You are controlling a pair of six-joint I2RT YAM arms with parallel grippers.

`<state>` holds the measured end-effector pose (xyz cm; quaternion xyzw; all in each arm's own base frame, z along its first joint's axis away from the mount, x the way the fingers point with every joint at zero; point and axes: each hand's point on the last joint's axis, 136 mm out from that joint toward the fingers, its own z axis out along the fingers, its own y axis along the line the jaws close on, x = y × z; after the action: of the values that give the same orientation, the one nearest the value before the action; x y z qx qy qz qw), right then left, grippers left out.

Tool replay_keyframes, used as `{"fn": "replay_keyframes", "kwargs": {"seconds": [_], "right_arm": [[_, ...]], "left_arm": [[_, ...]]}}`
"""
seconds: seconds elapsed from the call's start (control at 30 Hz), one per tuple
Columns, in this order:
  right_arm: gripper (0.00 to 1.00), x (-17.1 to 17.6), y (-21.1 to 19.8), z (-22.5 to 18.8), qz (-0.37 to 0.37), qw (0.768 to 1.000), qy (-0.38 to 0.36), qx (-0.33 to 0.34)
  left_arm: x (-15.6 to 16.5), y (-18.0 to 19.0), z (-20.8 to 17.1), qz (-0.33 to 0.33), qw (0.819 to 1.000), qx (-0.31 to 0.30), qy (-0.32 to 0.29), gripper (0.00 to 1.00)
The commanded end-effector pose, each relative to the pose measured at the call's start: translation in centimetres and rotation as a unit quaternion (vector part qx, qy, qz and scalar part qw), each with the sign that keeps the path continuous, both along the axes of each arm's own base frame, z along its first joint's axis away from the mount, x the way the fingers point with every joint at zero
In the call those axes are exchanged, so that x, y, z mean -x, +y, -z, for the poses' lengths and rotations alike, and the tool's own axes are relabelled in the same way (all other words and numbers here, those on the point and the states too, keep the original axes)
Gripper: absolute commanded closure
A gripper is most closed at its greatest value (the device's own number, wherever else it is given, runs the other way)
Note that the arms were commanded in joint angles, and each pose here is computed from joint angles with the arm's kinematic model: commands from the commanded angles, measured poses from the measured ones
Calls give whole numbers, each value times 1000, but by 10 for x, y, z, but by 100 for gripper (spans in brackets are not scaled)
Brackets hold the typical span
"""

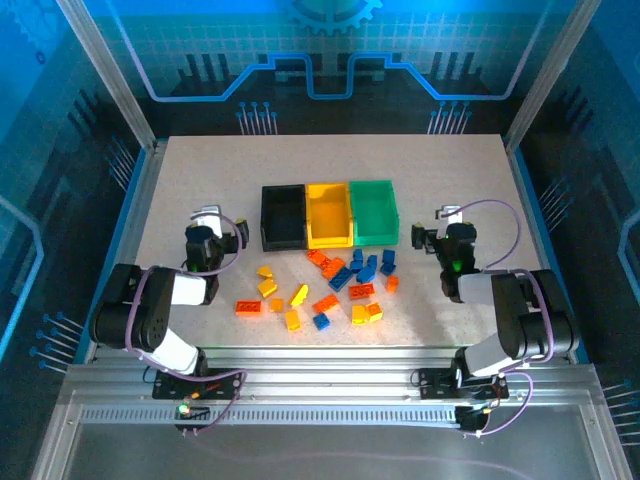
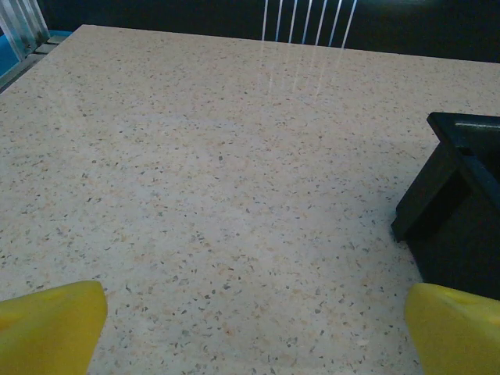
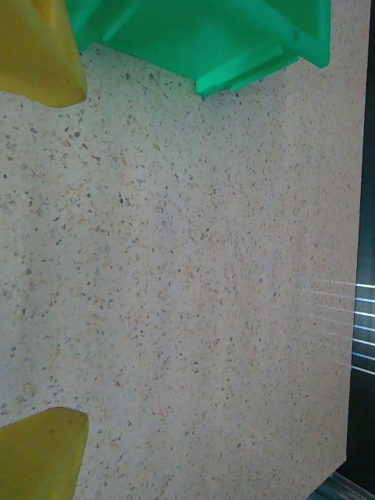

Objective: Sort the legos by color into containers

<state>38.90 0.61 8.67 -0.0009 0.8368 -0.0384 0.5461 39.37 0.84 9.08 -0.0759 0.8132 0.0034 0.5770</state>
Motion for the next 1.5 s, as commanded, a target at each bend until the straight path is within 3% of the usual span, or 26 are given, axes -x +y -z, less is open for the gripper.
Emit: {"fn": "replay_keyframes", "kwargs": {"seconds": [0.0,0.97,1.33,1.47], "right_arm": [[0,-6,3,-9,-5,1000,-16,5],[0,-6,2,-9,-7,1000,-15,-1],[0,1,-13,-45,59,998,24,0],[0,7,-21,-63,112,994,10,-4]], "left_arm": [[-3,0,-5,9,1000,-8,-9,1],[-3,0,-4,10,1000,-8,-8,1],[2,17,-46,-43,999,-9,-1,1],[2,28,-87,-87,994,26,-61,1]]}}
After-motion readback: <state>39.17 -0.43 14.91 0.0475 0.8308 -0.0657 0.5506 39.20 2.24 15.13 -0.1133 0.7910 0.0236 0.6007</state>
